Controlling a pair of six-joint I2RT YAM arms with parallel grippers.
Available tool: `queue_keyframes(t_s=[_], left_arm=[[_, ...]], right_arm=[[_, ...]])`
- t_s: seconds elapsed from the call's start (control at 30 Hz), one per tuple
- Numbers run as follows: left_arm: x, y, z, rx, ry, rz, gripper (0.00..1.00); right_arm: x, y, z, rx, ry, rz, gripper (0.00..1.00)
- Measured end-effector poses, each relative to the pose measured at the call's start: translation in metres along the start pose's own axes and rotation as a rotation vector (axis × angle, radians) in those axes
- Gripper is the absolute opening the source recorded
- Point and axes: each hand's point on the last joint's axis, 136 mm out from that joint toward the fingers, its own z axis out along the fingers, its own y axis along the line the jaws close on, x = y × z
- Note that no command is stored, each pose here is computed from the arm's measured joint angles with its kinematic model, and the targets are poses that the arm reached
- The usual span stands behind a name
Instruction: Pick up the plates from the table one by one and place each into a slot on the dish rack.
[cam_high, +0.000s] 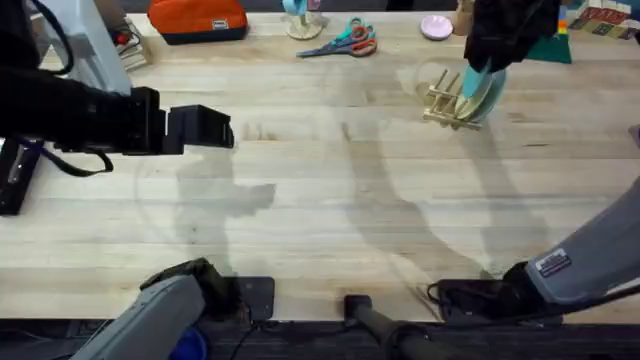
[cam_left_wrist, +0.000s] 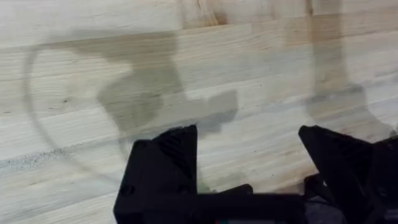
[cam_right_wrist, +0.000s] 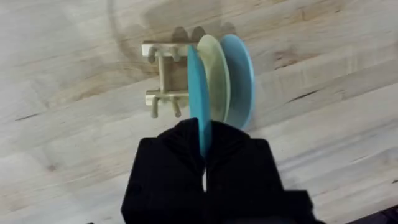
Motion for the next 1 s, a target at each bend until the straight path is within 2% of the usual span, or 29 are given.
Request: queue_keyframes(t_s=[0.27, 0.63, 1.0], left_arm=[[0.000, 0.000, 0.000, 0.000, 0.000, 0.000, 0.995], [0.000, 0.000, 0.000, 0.000, 0.000, 0.000, 0.993], [0.000, 0.000, 0.000, 0.000, 0.000, 0.000, 0.995]], right_arm=[[0.001, 0.004, 0.015, 0.015, 0.035, -0.010, 0.032], [0.002, 0.004, 0.018, 0.017, 0.042, -0.012, 0.032], [0.011, 0.019, 0.056, 0.022, 0.148, -0.037, 0.032]])
